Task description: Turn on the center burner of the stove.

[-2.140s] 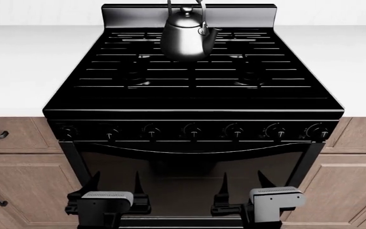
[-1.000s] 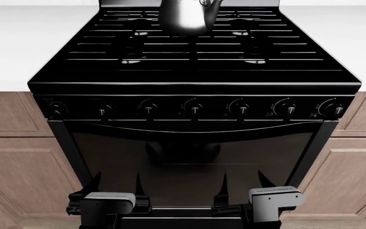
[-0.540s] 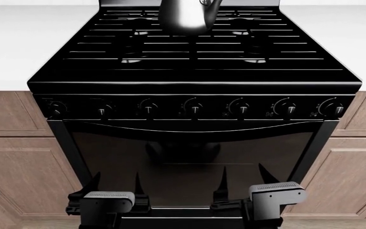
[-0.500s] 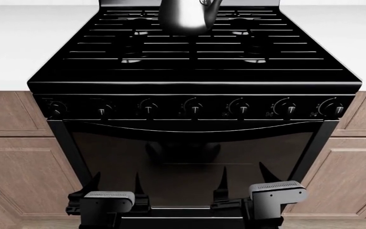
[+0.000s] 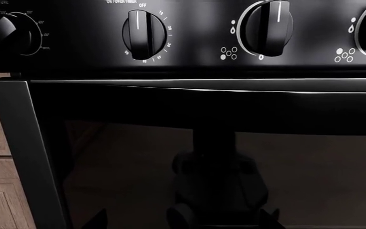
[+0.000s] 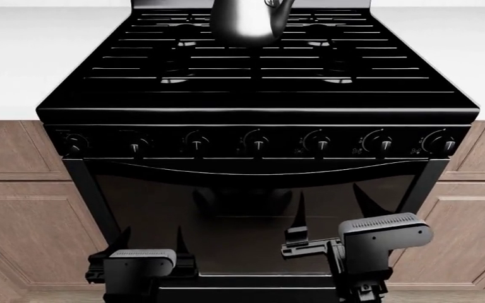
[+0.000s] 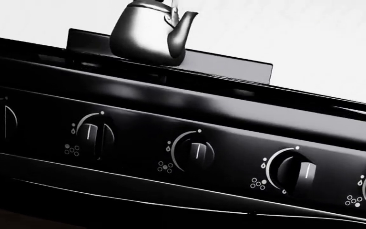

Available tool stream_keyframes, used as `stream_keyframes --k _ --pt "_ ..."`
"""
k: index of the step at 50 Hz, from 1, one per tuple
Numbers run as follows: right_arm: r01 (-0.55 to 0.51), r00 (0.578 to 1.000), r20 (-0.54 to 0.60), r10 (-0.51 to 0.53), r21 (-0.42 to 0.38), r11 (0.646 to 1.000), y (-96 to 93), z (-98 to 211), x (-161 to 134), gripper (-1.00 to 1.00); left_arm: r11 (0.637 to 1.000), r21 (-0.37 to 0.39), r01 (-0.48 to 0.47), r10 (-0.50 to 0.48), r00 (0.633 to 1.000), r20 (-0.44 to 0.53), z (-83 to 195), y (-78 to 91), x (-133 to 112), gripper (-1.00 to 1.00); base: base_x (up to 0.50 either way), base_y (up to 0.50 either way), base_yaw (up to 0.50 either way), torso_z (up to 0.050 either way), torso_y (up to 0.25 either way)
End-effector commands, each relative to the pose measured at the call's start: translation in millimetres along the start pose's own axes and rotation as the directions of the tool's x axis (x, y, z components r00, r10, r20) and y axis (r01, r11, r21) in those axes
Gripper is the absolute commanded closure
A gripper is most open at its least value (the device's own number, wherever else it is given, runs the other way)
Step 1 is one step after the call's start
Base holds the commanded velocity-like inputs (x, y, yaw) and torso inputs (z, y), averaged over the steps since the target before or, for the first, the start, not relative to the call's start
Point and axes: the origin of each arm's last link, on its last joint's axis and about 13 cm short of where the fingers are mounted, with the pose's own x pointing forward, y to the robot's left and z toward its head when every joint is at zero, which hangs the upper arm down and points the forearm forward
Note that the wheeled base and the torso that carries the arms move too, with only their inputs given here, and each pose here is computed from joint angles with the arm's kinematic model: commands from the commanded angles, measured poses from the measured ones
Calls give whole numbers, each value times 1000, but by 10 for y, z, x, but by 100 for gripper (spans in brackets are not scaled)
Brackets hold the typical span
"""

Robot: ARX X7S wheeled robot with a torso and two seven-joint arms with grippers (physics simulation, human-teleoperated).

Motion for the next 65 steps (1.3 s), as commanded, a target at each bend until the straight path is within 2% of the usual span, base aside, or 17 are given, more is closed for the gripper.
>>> stream_keyframes --k 1,7,24,33,43,65 --pt "-4 1000 22 5 -18 1000 -43 227 18 -100 1000 -10 -8 8 1000 -8 21 11 16 -100 0 0 0 0 0" --pt "-21 1000 11 22 -15 1000 -54 331 48 -100 1000 -17 -8 8 1000 -16 27 16 17 -100 0 0 0 0 0" --pt "-58 998 18 57 62 996 -108 467 224 -100 1000 -25 -15 15 999 -32 23 22 36 -100 0 0 0 0 0" --pt "-44 999 17 43 77 996 -129 407 363 -100 999 -29 -20 19 999 -39 24 25 50 -100 0 0 0 0 0" --pt "-10 1000 -6 10 39 999 -156 297 451 -100 999 -28 -24 23 999 -42 13 24 60 -100 0 0 0 0 0" --pt "23 1000 -8 -23 64 998 -188 160 661 -100 999 -27 -34 33 998 -47 3 34 71 -100 0 0 0 0 0"
